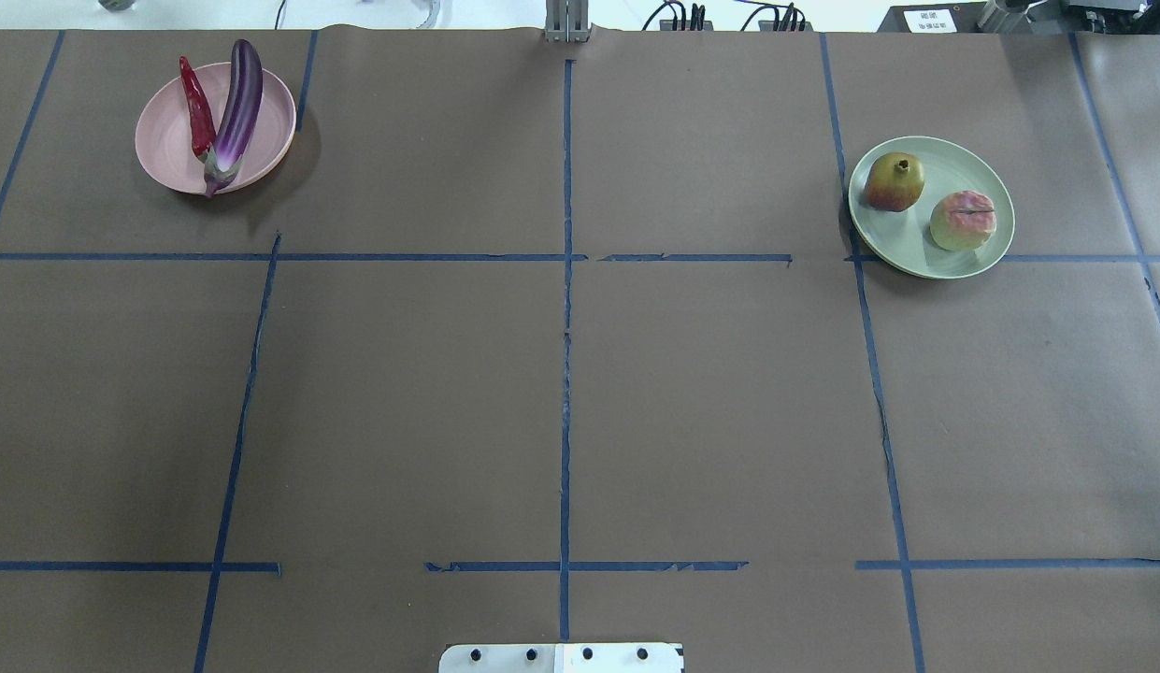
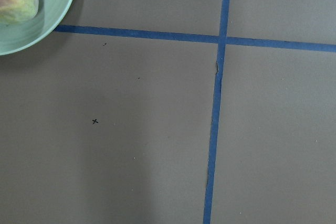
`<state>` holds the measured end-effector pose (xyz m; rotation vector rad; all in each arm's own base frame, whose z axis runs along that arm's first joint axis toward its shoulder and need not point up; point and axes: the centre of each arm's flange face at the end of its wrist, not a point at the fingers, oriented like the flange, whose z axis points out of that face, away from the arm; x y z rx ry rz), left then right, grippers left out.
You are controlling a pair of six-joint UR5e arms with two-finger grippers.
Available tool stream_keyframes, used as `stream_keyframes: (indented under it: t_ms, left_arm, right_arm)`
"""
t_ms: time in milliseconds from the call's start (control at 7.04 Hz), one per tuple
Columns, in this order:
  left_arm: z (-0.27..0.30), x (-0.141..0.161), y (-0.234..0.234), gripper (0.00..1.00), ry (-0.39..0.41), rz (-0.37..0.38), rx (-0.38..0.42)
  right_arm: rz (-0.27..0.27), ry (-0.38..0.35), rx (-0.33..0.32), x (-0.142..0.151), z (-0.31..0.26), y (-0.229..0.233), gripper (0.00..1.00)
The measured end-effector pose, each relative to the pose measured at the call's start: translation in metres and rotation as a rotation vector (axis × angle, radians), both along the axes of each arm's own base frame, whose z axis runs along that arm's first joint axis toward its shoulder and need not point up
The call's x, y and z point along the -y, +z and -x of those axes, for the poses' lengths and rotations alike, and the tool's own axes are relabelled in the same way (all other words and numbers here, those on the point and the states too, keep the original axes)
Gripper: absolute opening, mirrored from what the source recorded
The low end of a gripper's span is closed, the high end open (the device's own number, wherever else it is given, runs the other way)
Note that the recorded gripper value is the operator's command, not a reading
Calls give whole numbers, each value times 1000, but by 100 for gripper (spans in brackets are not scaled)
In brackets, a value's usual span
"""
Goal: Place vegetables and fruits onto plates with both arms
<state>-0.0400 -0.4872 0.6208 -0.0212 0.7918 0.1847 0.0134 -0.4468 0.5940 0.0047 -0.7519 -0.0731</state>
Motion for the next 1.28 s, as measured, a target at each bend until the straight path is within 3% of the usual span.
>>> stream_keyframes:
  t_ms: [1278]
  left_arm:
    - [0, 0, -6, 100, 2, -14, -1]
  right_arm:
    - [-3, -1, 1, 1, 0, -1, 100]
